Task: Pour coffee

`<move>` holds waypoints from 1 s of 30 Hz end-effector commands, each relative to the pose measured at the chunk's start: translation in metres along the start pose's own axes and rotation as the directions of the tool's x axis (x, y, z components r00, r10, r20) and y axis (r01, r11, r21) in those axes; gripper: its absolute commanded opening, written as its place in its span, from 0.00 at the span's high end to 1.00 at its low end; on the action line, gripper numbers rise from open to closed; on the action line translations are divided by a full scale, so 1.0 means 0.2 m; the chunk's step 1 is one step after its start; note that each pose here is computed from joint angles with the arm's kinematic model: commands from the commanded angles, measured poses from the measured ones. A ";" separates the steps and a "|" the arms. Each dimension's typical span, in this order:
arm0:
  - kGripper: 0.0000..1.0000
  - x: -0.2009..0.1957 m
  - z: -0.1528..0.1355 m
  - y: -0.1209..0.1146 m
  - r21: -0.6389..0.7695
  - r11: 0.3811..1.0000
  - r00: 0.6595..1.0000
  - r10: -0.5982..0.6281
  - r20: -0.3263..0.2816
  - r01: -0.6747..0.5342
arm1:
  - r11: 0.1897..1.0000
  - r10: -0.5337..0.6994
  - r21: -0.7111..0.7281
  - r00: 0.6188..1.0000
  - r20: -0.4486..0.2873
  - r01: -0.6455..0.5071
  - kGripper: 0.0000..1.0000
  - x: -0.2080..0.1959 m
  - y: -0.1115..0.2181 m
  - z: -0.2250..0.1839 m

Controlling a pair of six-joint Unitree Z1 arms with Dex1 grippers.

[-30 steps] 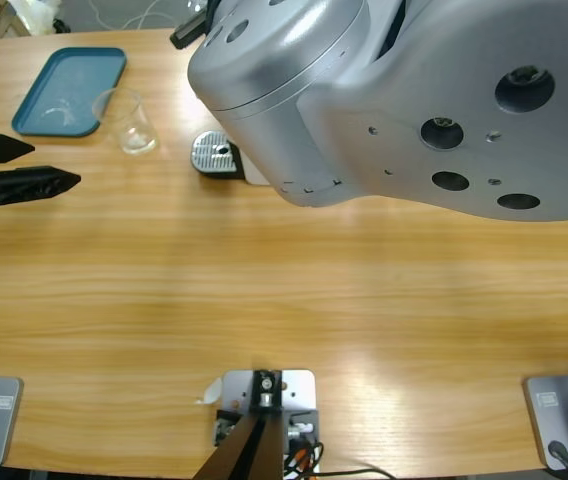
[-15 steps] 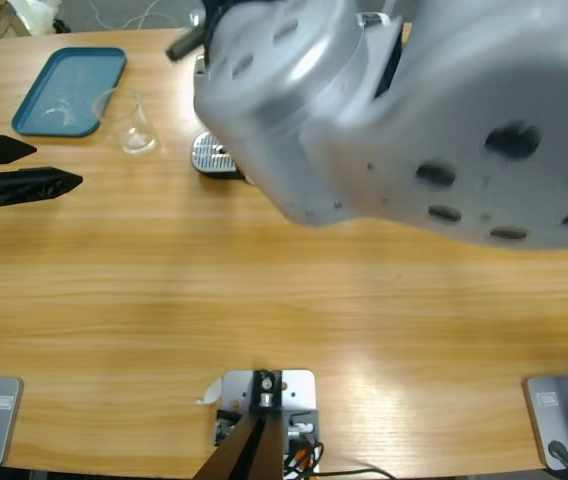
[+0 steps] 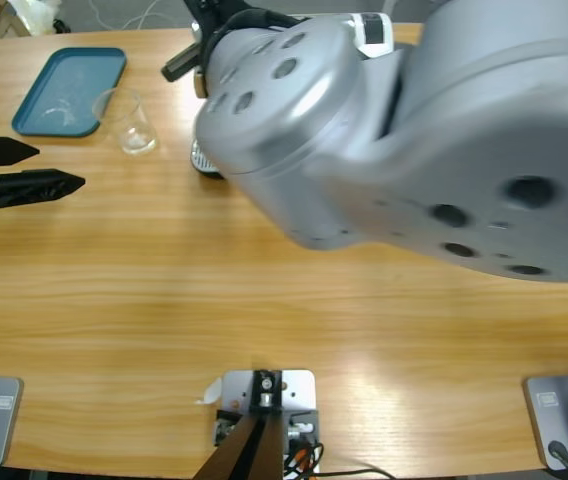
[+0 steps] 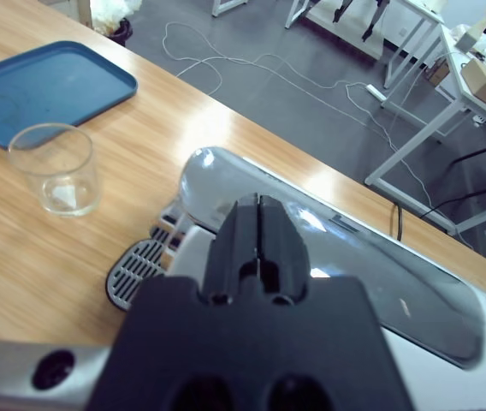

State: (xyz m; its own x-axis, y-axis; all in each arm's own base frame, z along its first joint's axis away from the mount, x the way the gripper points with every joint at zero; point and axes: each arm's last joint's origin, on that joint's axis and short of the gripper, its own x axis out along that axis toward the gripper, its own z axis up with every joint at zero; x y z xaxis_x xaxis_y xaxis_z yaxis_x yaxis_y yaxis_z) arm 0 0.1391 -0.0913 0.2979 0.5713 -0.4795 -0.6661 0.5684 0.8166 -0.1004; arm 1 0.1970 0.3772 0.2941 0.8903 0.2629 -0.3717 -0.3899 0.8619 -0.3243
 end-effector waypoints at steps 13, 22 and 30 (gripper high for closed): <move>0.01 0.14 -0.02 0.03 0.034 0.997 0.995 0.066 -0.079 -0.064 | 0.968 0.230 0.159 0.938 -0.259 -0.193 0.00 -0.82 -0.98 -0.13; 0.01 0.35 0.10 0.28 -0.048 0.968 0.969 0.247 -0.002 -0.247 | 0.974 0.204 0.165 0.925 -0.322 -0.157 0.00 -0.96 -1.07 -0.56; 0.01 0.68 0.10 0.41 -0.113 0.979 0.985 0.165 -0.042 -0.169 | 0.975 0.199 0.165 0.923 -0.330 -0.152 0.00 -0.93 -1.05 -0.65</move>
State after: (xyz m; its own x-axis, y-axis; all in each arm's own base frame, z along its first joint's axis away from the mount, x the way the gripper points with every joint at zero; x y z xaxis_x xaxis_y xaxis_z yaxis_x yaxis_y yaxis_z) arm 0 0.2436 -0.0878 0.2570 0.7048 -0.2894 -0.6477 0.3772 0.9261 -0.0033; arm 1 0.0841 0.0965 0.3347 0.6674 0.2830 -0.6889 -0.4918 0.8621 -0.1223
